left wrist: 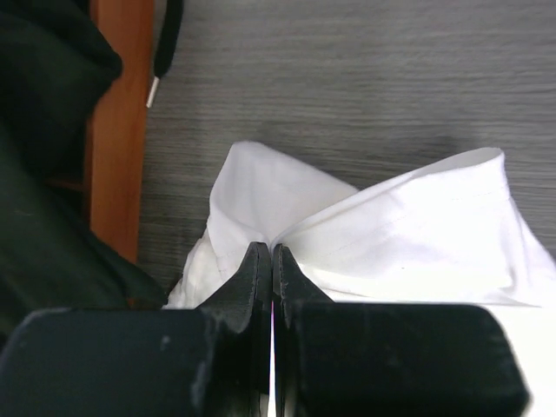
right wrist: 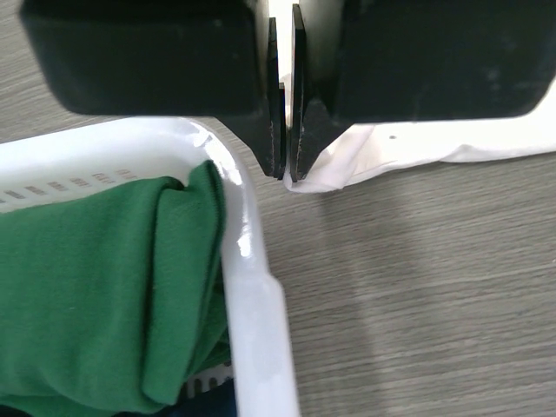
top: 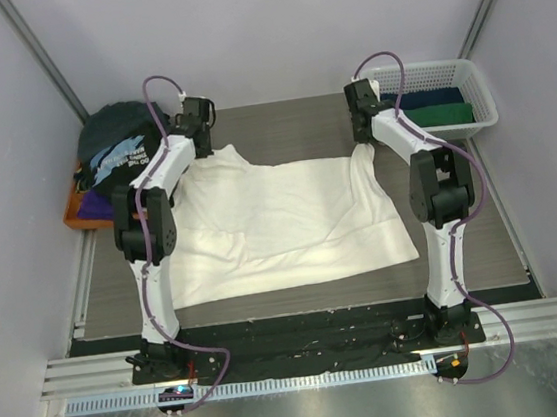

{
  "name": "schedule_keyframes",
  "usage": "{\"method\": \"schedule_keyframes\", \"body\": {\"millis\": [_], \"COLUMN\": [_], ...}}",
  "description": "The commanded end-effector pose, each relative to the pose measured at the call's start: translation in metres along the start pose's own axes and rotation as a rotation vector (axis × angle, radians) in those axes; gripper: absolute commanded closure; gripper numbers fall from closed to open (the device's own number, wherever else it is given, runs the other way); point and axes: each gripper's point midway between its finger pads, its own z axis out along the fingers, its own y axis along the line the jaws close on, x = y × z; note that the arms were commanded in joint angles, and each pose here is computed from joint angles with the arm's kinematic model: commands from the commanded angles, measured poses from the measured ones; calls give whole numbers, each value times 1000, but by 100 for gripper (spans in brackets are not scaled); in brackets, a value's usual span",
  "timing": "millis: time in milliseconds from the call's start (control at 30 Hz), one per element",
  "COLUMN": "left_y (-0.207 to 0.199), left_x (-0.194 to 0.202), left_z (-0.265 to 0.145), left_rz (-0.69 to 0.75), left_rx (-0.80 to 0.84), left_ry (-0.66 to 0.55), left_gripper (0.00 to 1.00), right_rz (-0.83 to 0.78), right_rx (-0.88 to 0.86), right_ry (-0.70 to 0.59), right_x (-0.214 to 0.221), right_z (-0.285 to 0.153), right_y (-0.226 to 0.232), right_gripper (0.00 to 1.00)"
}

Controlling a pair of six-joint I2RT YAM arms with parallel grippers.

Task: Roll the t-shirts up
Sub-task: Fold the T-shirt at the center of the board.

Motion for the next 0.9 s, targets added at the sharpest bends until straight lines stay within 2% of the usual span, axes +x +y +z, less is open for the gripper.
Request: {"method": "schedule_keyframes", "body": {"millis": [0, 400, 667, 867], "left_y": [10, 39, 48, 37], "left_x": [-55, -56, -47, -47], "left_z": [-44, -90, -97, -93], "left_rz": [-36, -65, -62, -73], "left_rx": [-16, -77, -113, -58], "left_ry": [-173, -204, -190, -194], "left_gripper": [100, 100, 100, 100], "right_rz": [64, 75, 72, 94], "right_rx": [26, 41, 71, 77], "right_ry": [-89, -38, -38, -64], "right_x": [-36, -29, -23, -26], "right_z": [-18, -25, -43, -61], "right_y": [-10, -31, -45, -53], "right_gripper": [99, 98, 98, 99]}}
